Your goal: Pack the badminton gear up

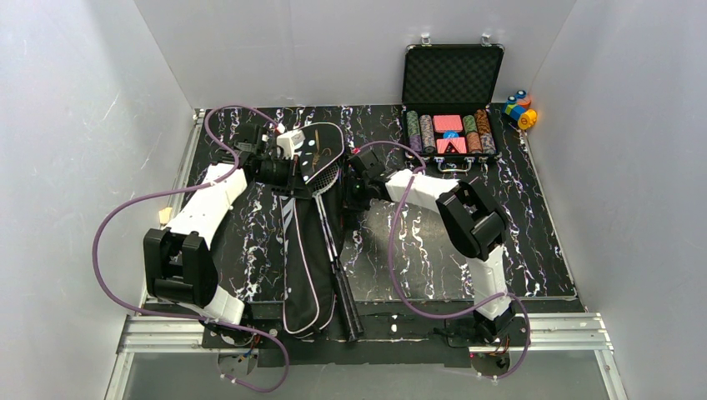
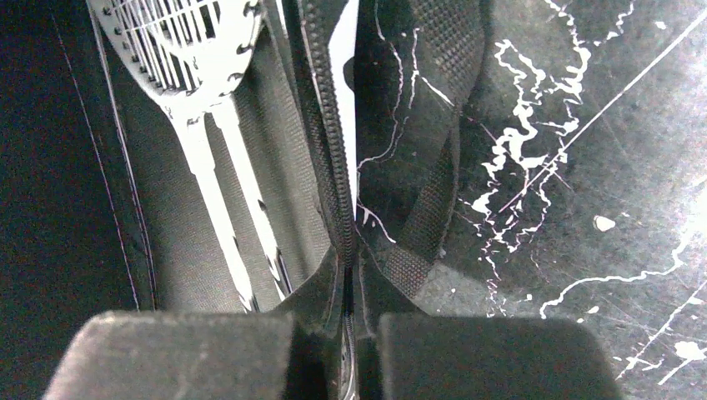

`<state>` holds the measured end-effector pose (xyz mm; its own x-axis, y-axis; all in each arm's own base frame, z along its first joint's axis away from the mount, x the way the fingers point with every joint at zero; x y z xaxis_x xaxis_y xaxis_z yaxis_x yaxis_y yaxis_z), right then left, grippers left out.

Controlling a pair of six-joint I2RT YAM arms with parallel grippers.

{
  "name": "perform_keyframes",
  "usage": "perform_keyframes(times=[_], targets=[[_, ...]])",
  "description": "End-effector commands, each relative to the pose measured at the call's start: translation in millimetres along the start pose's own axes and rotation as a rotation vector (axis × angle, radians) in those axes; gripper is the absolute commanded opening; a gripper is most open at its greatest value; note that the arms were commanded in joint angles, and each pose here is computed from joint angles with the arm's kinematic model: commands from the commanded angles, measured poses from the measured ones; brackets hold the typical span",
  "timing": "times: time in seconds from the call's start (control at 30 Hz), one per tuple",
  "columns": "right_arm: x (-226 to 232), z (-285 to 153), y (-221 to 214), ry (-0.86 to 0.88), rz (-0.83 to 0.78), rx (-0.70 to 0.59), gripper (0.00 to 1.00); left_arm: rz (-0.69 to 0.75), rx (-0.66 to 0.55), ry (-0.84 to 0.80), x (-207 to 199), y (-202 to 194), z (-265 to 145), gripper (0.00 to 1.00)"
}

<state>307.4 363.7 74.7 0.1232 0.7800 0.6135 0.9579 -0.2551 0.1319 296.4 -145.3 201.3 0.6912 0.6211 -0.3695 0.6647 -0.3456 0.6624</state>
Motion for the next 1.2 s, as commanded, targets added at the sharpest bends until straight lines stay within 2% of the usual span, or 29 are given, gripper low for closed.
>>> perform_keyframes(times=[0.0,0.07,0.1,0.17,0.27,0.37,0.57,0.73,1.03,1.1,1.17], targets=[[18.9,-19.9,5.4,0.085,-0.025,-0.007,0.01,0.050,-0.022,-0.031,-7.3,0.3,1.9,0.00],[22.9,-29.9,3.5,0.102,-0.026,0.014,0.01,0.069,0.004,-0.024,-6.9,-8.6,8.5,0.01],[26.1,-35.9,2.1,0.118,-0.024,0.021,0.01,0.079,0.016,-0.028,-8.4,-12.6,11.3,0.04],[35.2,-51.1,-1.1,0.159,-0.020,0.038,0.01,0.131,0.036,-0.040,-15.5,-18.6,16.0,0.18],[49.7,-74.2,-7.0,0.211,-0.009,0.071,0.01,0.217,0.028,-0.060,-30.7,-19.7,19.7,0.27],[60.9,-96.4,-15.1,0.243,0.010,0.114,0.01,0.267,-0.008,-0.084,-44.4,-13.4,18.9,0.41],[68.0,-121.6,-24.6,0.275,0.061,0.138,0.01,0.294,-0.036,-0.143,-59.0,-16.1,20.7,0.53],[78.3,-137.9,-28.4,0.308,0.083,0.145,0.01,0.290,-0.036,-0.167,-66.7,-23.0,27.0,0.55],[94.6,-149.5,-34.7,0.304,0.089,0.149,0.01,0.285,-0.059,-0.221,-86.1,-4.4,26.2,0.57],[97.8,-150.8,-37.3,0.298,0.091,0.146,0.01,0.281,-0.045,-0.235,-91.1,-3.6,29.1,0.62],[101.0,-153.2,-39.5,0.291,0.099,0.136,0.01,0.289,-0.029,-0.252,-97.2,-5.0,33.9,0.64]])
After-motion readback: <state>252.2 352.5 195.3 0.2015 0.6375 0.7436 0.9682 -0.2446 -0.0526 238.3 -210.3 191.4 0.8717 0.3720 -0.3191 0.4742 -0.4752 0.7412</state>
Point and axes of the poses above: each gripper's point midway between its finger pads, its own z axis out along the fingers, its own x axis along the line the jaws close on, y = z × x, the point moved 4 cm from there along -z, back along the fingers, and after that the axes turned 15 degrees about z, right-handed, at the moved point
